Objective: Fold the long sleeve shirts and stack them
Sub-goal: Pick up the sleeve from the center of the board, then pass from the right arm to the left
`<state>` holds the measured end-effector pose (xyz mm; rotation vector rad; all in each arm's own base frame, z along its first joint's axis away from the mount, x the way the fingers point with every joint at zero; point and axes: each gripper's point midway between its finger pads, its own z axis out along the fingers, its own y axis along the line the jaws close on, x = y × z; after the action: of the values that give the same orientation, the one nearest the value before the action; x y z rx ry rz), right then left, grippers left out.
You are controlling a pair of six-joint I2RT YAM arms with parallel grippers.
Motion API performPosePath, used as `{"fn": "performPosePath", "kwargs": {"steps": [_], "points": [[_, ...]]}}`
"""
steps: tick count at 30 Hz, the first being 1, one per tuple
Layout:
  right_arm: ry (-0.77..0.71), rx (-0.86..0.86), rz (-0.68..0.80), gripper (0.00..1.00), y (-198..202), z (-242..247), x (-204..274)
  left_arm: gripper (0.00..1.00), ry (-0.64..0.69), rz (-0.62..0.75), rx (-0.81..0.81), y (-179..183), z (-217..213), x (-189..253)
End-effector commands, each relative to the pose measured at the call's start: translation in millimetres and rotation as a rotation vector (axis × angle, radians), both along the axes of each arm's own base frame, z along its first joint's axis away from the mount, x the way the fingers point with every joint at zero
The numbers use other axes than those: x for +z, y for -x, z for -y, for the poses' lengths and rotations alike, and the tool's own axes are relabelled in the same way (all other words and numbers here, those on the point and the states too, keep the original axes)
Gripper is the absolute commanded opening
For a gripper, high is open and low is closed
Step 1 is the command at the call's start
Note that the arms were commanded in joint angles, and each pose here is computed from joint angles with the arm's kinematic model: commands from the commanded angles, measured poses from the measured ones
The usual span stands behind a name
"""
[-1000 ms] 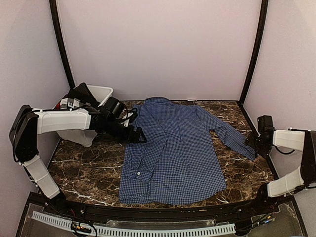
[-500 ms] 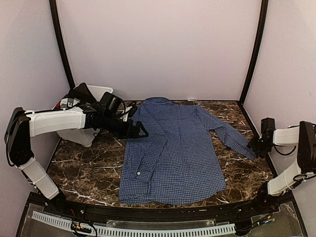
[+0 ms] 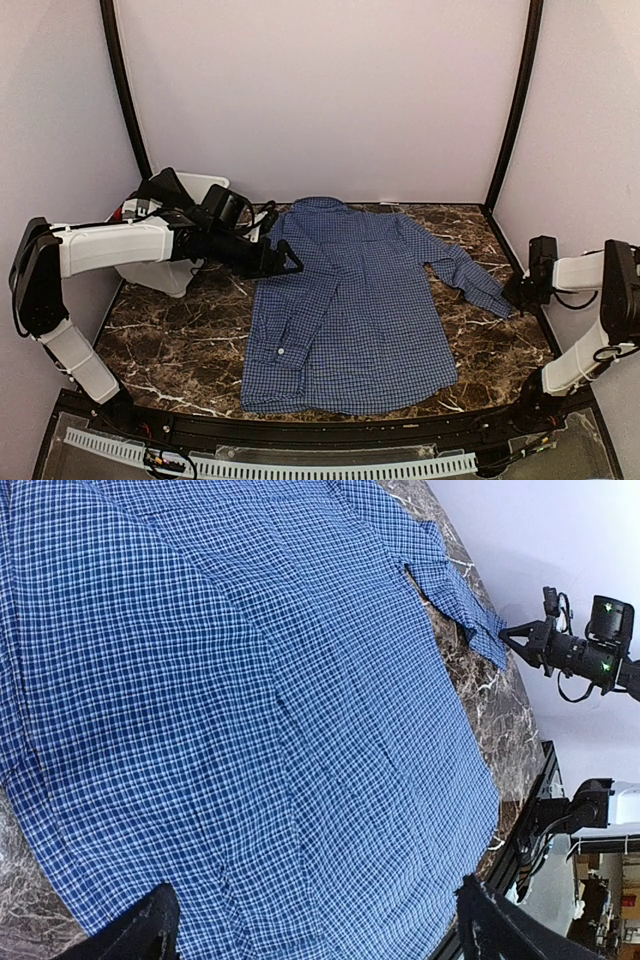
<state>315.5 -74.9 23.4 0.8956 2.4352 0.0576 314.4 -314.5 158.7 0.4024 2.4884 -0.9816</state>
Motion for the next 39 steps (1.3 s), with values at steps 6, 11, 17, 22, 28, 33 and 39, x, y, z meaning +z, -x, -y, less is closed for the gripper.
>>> {"fn": "performPosePath", "kwargs": {"steps": [6, 11, 17, 22, 28, 33, 39], "points": [[0.002, 0.150, 0.235, 0.00, -39.3, -14.5, 80.4, 0.95, 0.048, 0.020, 0.027, -19.3, 15.7, 14.8], [-0.011, 0.269, 0.419, 0.00, -53.5, -42.9, 142.7, 0.95, 0.064, 0.018, 0.023, -24.4, 22.1, 16.9], [-0.077, 0.485, 0.557, 0.00, -67.1, -121.7, 196.1, 0.95, 0.118, 0.008, -0.013, -26.8, 35.3, 23.2], [-0.197, 0.659, 0.580, 0.00, -70.4, -211.3, 205.9, 0.95, 0.168, 0.000, -0.032, -28.5, 44.2, 29.5], [-0.339, 0.822, 0.580, 0.00, -69.4, -318.8, 205.8, 0.95, 0.216, -0.016, -0.064, -26.2, 52.7, 28.7], [-0.428, 0.939, 0.535, 0.00, -66.6, -394.3, 192.9, 0.95, 0.248, -0.018, -0.085, -23.8, 57.3, 20.5], [-0.476, 1.029, 0.486, 0.00, -60.3, -451.4, 177.4, 0.94, 0.297, -0.013, -0.087, -29.6, 66.7, 16.5]]}}
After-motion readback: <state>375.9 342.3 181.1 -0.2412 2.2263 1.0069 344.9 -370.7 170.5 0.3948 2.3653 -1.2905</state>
